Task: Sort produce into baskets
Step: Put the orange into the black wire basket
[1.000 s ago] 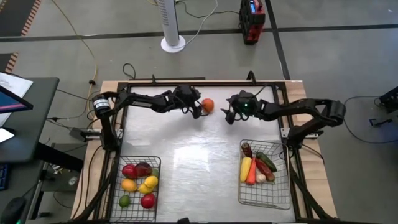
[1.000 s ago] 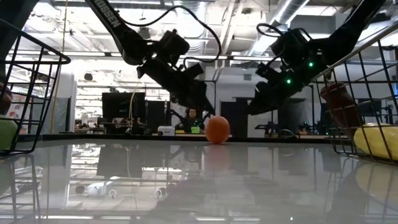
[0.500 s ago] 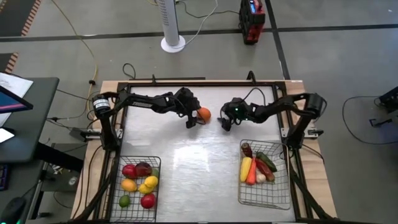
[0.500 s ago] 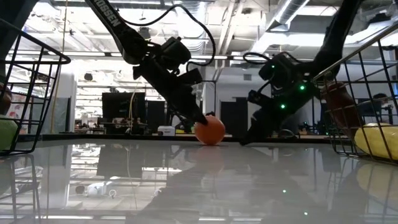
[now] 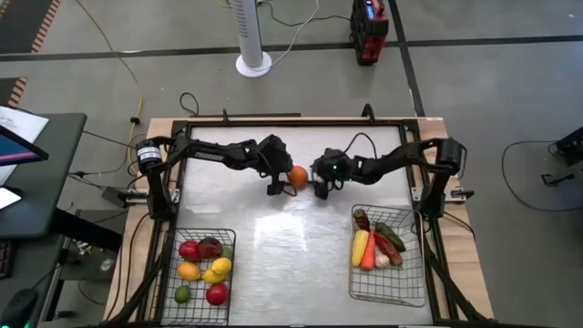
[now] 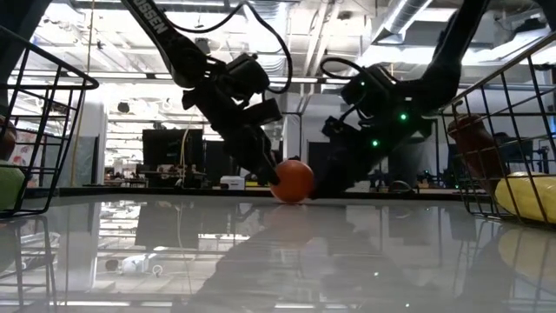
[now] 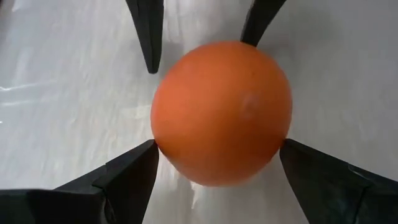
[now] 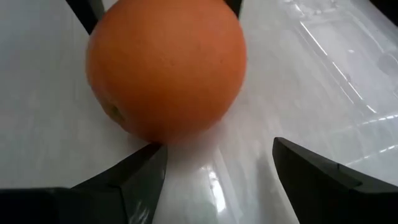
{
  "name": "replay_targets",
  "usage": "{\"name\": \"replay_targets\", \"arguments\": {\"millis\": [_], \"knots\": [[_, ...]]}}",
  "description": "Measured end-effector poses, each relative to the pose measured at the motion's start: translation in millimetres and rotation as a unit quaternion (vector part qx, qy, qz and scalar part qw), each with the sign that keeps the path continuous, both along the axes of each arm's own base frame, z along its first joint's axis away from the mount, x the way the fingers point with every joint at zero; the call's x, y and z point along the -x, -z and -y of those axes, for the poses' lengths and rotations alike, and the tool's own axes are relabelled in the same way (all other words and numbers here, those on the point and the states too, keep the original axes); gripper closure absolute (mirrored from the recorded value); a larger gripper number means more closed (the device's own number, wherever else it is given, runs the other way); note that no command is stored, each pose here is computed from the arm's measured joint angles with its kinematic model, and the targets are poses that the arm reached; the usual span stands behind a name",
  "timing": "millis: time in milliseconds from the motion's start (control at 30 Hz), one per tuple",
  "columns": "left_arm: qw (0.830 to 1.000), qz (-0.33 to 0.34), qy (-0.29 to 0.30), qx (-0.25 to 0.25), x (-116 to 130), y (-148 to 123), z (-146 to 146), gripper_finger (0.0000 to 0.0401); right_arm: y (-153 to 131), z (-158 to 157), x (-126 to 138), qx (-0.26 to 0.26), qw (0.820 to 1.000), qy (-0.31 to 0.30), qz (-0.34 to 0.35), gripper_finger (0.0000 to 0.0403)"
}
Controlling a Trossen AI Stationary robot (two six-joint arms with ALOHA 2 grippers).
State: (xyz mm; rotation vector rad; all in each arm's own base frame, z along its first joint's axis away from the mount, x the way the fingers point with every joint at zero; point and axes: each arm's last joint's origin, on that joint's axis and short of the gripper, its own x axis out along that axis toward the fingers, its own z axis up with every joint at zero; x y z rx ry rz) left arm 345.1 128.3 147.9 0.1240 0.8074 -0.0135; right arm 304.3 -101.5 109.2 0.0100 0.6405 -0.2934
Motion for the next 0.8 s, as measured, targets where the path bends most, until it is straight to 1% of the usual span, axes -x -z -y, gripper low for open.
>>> {"name": "replay_targets", "arguments": {"millis": [167, 300, 400, 500, 567, 667, 800], "knots": [[1.000, -0.009, 0.014, -0.026, -3.3, 0.6, 10.1, 0.0081, -3.9, -10.2, -8.9, -0.004, 1.000, -0.023, -0.002, 0.0085], [0.999, -0.011, 0.022, -0.030, -5.6, 1.0, 18.0, 0.0081, -5.4, -18.4, -13.0, -0.006, 0.999, -0.036, -0.003, 0.0085], [0.999, -0.011, 0.013, -0.028, -7.2, 0.9, 22.2, 0.0079, -5.7, -24.7, -14.6, -0.007, 0.999, -0.043, -0.003, 0.0085], [1.000, -0.018, 0.014, -0.021, -6.9, 1.3, 26.2, 0.0071, -8.8, -30.0, -15.8, -0.019, 0.999, -0.042, 0.003, 0.0085], [0.999, -0.026, 0.019, -0.018, -6.7, -0.2, 30.6, 0.0062, -14.8, -34.4, -17.1, -0.027, 0.998, -0.045, 0.016, 0.0085], [0.999, -0.035, 0.027, -0.022, -5.7, -6.0, 38.4, 0.0049, -29.2, -43.3, -20.7, -0.025, 0.997, -0.062, 0.049, 0.0085], [0.999, -0.021, 0.036, -0.033, -4.8, -19.0, 45.8, 0.0042, -52.9, -51.7, -21.8, -0.013, 0.992, -0.073, 0.097, 0.0085]]}}
